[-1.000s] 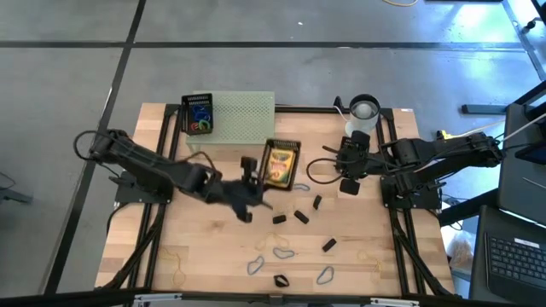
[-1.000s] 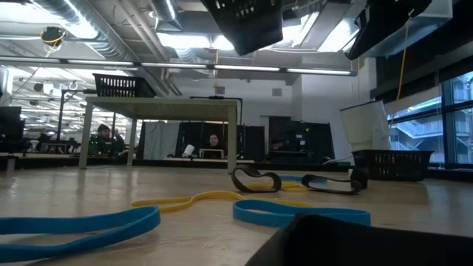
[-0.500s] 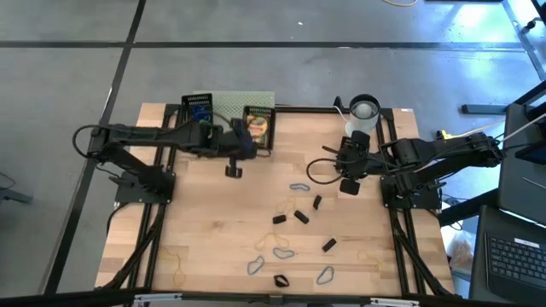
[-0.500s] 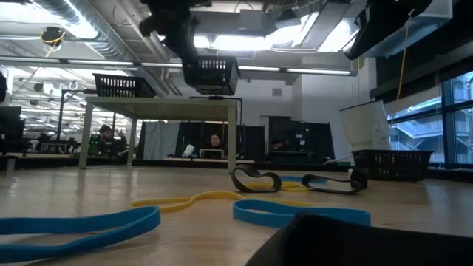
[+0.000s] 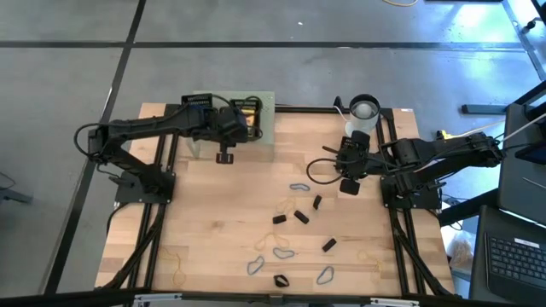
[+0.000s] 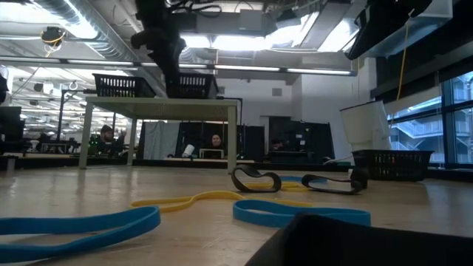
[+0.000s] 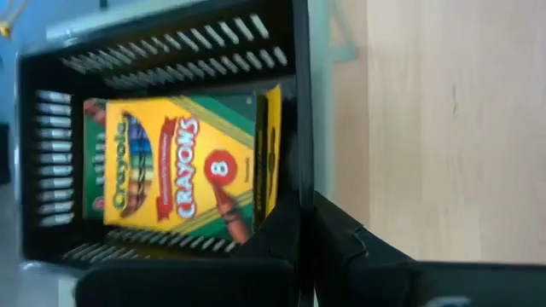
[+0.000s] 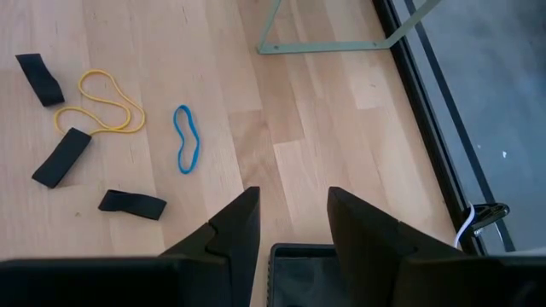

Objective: Pick & Place Office Desk Supplies
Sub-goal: Put the left black bin on the shelf

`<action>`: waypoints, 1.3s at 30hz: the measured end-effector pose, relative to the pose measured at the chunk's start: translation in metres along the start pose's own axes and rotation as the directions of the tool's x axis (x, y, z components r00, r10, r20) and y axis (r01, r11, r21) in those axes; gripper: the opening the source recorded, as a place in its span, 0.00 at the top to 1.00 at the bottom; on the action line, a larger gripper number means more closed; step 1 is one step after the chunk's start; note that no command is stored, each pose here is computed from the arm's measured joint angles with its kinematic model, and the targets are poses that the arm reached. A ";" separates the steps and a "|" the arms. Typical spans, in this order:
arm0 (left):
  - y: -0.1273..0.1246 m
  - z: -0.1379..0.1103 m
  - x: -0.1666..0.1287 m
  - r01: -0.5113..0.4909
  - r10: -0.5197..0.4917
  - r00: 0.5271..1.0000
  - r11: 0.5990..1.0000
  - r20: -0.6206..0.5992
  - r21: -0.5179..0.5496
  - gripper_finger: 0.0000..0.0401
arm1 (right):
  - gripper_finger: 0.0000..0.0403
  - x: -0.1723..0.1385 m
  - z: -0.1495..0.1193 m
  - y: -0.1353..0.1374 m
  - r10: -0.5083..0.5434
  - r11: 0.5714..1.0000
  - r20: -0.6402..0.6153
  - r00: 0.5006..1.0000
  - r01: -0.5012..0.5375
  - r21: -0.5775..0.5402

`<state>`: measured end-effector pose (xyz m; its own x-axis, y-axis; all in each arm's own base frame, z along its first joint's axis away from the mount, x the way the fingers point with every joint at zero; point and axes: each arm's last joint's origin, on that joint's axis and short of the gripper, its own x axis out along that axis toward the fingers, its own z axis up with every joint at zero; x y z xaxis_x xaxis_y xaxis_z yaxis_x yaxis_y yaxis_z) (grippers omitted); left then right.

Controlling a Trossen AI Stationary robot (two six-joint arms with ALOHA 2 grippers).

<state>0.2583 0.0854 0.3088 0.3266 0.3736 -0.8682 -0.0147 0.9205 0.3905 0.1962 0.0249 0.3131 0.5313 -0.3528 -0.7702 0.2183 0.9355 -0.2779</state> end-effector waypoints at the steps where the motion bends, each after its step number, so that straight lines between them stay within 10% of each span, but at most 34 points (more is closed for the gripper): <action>1: 0.001 -0.002 0.000 0.003 -0.003 1.000 1.000 -0.016 -0.003 0.99 | 0.65 0.000 0.000 0.000 0.000 1.000 0.000 1.000 0.000 0.000; 39: -0.004 -0.007 -0.008 -0.099 0.098 0.992 0.995 -0.078 -0.014 0.69 | 0.65 0.000 0.000 0.000 0.000 1.000 0.000 1.000 0.000 -0.001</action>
<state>0.2492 0.0796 0.3124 0.2488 0.4694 -0.8472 -0.0602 0.8805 0.4701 0.1963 0.0249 0.3130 0.5313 -0.3526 -0.7703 0.2172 0.9356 -0.2784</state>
